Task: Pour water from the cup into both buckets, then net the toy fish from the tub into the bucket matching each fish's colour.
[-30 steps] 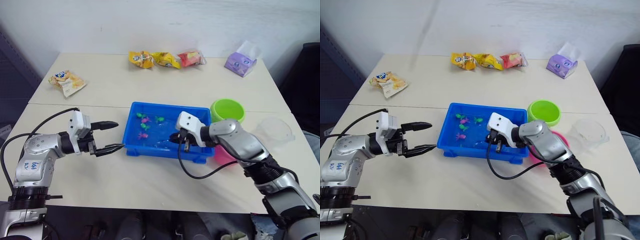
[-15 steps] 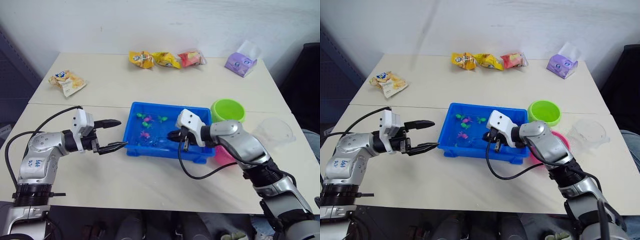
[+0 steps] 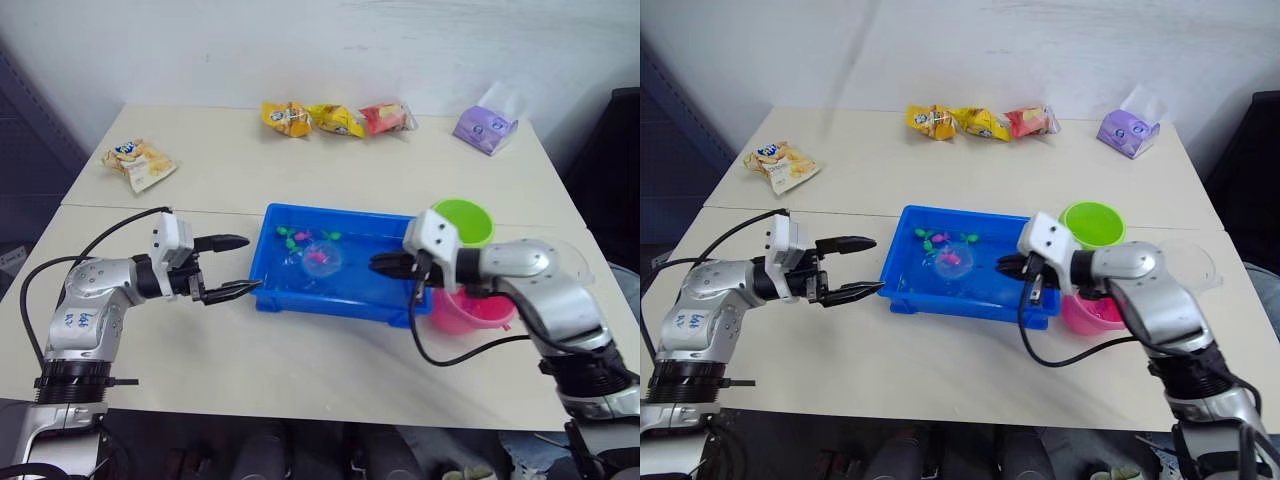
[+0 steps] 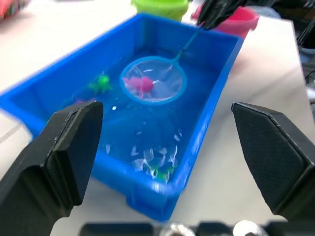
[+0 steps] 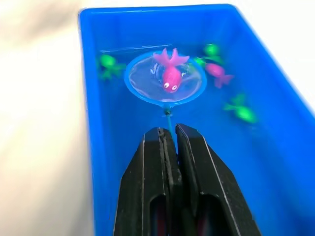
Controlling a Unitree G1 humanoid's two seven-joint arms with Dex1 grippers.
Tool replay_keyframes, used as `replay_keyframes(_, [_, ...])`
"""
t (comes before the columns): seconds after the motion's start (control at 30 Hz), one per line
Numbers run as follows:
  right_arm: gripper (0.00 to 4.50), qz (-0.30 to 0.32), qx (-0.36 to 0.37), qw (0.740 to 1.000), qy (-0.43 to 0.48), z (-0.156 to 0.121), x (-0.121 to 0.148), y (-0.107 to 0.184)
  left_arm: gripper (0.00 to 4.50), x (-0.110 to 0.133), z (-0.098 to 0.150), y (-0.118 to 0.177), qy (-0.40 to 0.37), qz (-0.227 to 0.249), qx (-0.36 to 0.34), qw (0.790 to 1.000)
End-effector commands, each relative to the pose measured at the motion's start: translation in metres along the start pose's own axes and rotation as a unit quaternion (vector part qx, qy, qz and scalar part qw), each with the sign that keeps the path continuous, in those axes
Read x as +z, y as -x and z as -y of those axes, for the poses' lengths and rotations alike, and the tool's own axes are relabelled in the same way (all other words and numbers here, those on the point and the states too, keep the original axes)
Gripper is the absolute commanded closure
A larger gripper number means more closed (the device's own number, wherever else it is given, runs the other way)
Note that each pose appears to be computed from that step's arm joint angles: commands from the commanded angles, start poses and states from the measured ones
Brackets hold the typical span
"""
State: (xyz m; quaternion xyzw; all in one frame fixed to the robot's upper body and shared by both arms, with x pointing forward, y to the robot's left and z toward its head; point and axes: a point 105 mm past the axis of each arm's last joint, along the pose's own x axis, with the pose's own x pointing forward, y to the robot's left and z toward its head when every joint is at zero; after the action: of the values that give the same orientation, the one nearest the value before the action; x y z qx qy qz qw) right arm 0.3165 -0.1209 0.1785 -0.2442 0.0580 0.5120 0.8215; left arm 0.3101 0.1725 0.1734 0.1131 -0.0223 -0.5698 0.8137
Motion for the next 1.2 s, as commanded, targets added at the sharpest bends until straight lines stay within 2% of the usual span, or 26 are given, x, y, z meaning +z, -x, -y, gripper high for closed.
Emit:
replay_keyframes(0.03, [4.5, 0.045, -0.024, 0.999, -0.018, 0.004, 0.015, 0.025, 0.01, 0.027, 0.008, -0.026, -0.047, 0.035, -0.051, 0.997])
replay_keyframes(0.13, [4.5, 0.047, -0.049, 0.997, -0.036, 0.005, 0.012, 0.04, 0.01, 0.033, 0.01, -0.04, -0.062, 0.039, -0.069, 0.995])
replay_keyframes(0.33, [4.5, 0.035, -0.103, 0.994, -0.011, -0.007, -0.003, 0.077, 0.01, 0.039, 0.018, -0.059, -0.052, 0.067, -0.104, 0.991])
replay_keyframes(0.47, [4.5, 0.025, -0.146, 0.988, -0.037, -0.016, -0.015, 0.1, 0.01, 0.043, 0.02, -0.07, -0.063, 0.082, -0.12, 0.987])
replay_keyframes(0.73, [4.5, 0.06, -0.254, 0.965, -0.026, -0.035, -0.005, 0.161, 0.01, 0.049, 0.025, -0.084, -0.082, 0.115, -0.156, 0.978])
replay_keyframes(0.93, [4.5, 0.008, -0.319, 0.948, -0.017, -0.052, -0.019, 0.204, 0.01, 0.048, 0.03, -0.093, -0.074, 0.128, -0.178, 0.973])
replay_keyframes(1.07, [4.5, -0.045, -0.305, 0.95, 0.04, -0.061, -0.031, 0.211, 0.01, 0.046, 0.032, -0.095, -0.071, 0.13, -0.182, 0.972])
replay_keyframes(1.13, [4.5, -0.027, -0.347, 0.936, 0.053, -0.055, -0.029, 0.215, 0.01, 0.045, 0.033, -0.097, -0.07, 0.131, -0.184, 0.972])
replay_keyframes(1.2, [4.5, -0.04, -0.344, 0.934, 0.09, -0.053, -0.034, 0.212, 0.01, 0.045, 0.033, -0.099, -0.07, 0.133, -0.186, 0.971])
